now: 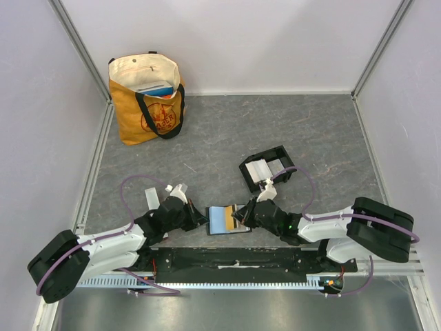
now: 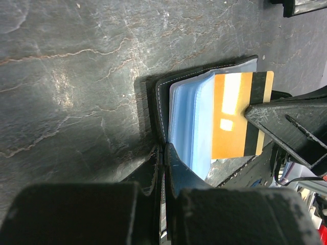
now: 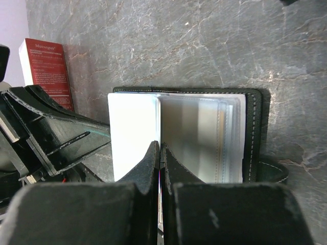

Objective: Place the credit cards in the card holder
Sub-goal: Insert the credit card into the card holder.

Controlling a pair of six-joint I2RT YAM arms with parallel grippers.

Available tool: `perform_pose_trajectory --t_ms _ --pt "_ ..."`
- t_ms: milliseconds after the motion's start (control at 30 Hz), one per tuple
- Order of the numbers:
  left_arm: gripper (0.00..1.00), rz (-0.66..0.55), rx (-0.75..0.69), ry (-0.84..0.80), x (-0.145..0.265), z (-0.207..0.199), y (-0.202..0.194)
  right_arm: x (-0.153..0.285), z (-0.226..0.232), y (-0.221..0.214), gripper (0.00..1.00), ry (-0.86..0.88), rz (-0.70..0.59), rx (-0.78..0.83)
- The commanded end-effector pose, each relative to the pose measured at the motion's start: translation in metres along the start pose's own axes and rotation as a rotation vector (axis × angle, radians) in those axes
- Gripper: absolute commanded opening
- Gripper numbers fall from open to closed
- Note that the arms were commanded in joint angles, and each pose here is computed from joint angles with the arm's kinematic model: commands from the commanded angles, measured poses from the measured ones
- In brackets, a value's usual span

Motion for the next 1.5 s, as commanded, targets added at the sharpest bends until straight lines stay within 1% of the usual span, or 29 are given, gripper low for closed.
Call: perform_pose_trajectory --t_ms 0,400,733,1100,1267,1467 --pt "0.02 -0.021 0.030 0.007 0.000 0.001 0.003 0.001 0.005 -0.007 0.00 0.045 0.034 -0.026" --pt "0.02 -0.034 0.034 0.020 0.003 0.002 0.005 -0.005 -0.001 -0.010 0.00 0.024 0.043 -0.020" --pt "0.02 -0.018 0.022 0.022 0.003 0.003 0.002 -0.010 -0.002 -0.004 0.00 0.029 0.028 0.041" --pt "0.02 -0.008 0.023 0.056 0.002 0.009 0.000 -0.012 -0.007 -0.016 0.00 0.035 0.089 -0.005" --pt "0.02 -0.015 0.038 0.058 0.003 0.013 -0.003 -0.013 -0.016 -0.016 0.00 -0.016 0.087 0.004" --pt "0.02 -0.021 0.026 0.049 0.003 0.008 0.001 -0.011 -0.009 -0.014 0.00 0.012 0.076 0.008"
Point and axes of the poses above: each gripper's point midway between its finger pads, its own x axis back along the fingers, its own z axis along the line the jaws close on, y = z × x, the point moved 2 cm from there along x, back along the fingers, and after that the axes turned 12 degrees about -x, right-handed, at the moved point
